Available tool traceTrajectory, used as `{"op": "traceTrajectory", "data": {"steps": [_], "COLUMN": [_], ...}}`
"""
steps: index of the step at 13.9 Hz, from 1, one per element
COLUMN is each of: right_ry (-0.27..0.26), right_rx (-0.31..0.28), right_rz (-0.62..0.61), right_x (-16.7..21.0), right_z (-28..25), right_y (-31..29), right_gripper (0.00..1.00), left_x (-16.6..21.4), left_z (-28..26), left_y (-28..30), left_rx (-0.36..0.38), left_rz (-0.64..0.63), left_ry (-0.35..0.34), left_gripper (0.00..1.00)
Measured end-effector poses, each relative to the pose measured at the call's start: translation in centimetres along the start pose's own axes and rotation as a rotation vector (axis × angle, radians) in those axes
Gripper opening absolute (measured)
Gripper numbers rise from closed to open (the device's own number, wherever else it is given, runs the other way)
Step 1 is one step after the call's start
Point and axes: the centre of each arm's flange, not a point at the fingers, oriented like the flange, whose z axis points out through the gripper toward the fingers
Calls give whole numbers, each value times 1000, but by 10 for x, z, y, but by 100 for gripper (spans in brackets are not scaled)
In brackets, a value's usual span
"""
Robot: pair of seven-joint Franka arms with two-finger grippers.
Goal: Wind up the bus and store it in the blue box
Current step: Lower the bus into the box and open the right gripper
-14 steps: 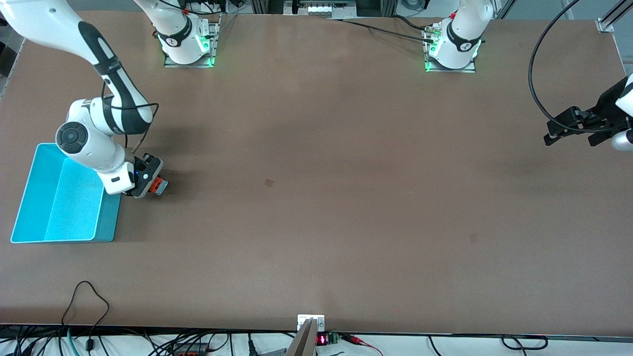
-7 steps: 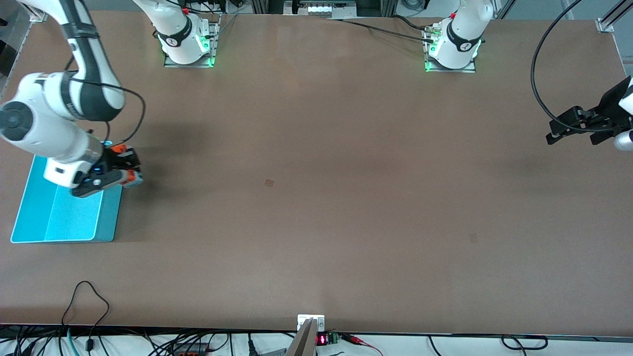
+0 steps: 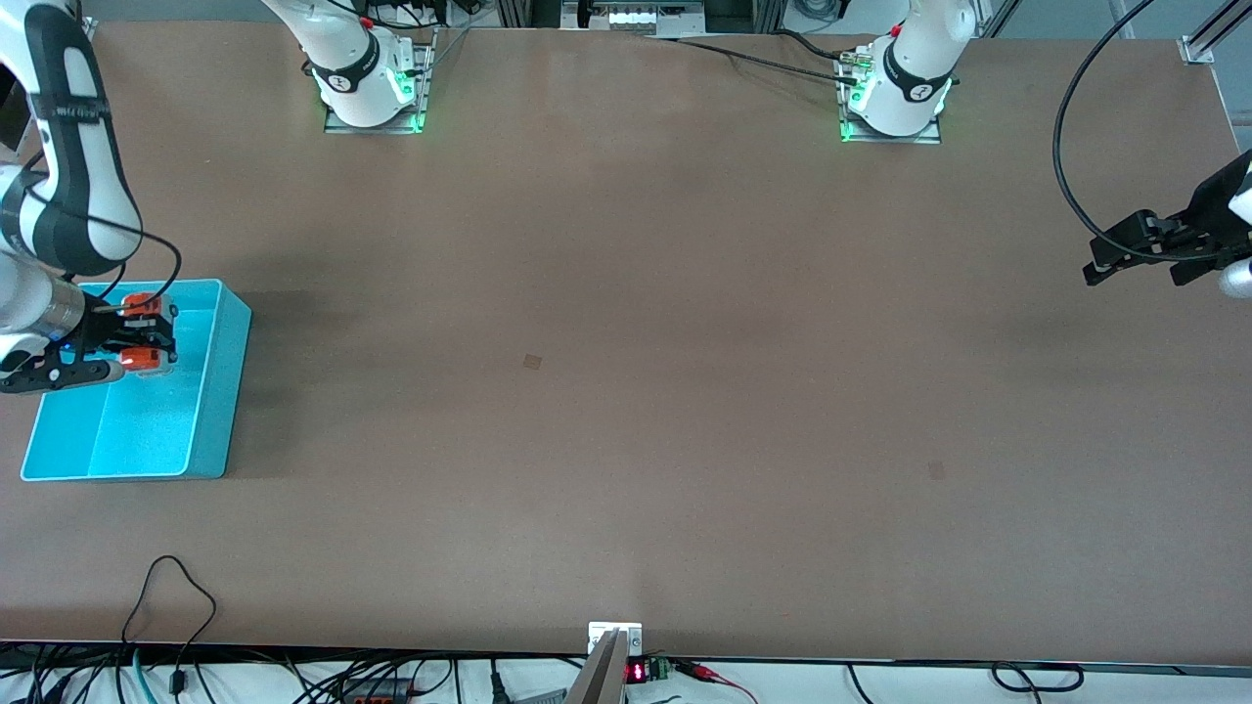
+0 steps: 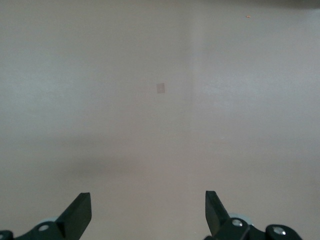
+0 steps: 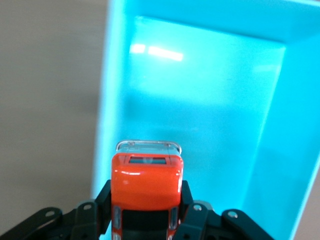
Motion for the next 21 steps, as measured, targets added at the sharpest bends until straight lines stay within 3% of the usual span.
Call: {"op": "traceTrajectory", "data": {"steps": [2,4,9,10,14,17,21], "right_ry": [9,-14,-38,-39,-28,39,128], "right_rx": [-17,-3,18,18,11,-20,-24], "right_rz": [-2,8,21,21,26,27,-20], "right_x": [-3,-4,-4,-4,-2,11,25], "right_z": [44,78,103,103,98,52,-77], "right_y": [26,31,30,31,35,43,16], "right_gripper": [54,54,54,59,97,100,100], "left_x": [0,0,0,-1,-3,-3,-4], "left_z": [0,0,0,1,2,2,0], "left_y": [-1,-1,-1,-1,-6,-5,-3], "left_rx": [0,0,0,0,1,1,0], "left_rz": [-1,-1,-2,-3,-11,-8,-5], "left_ry": [-1,-3,-4,-8,-29,-28,-26], "left_gripper": [100,100,100,100,100,100,100]}}
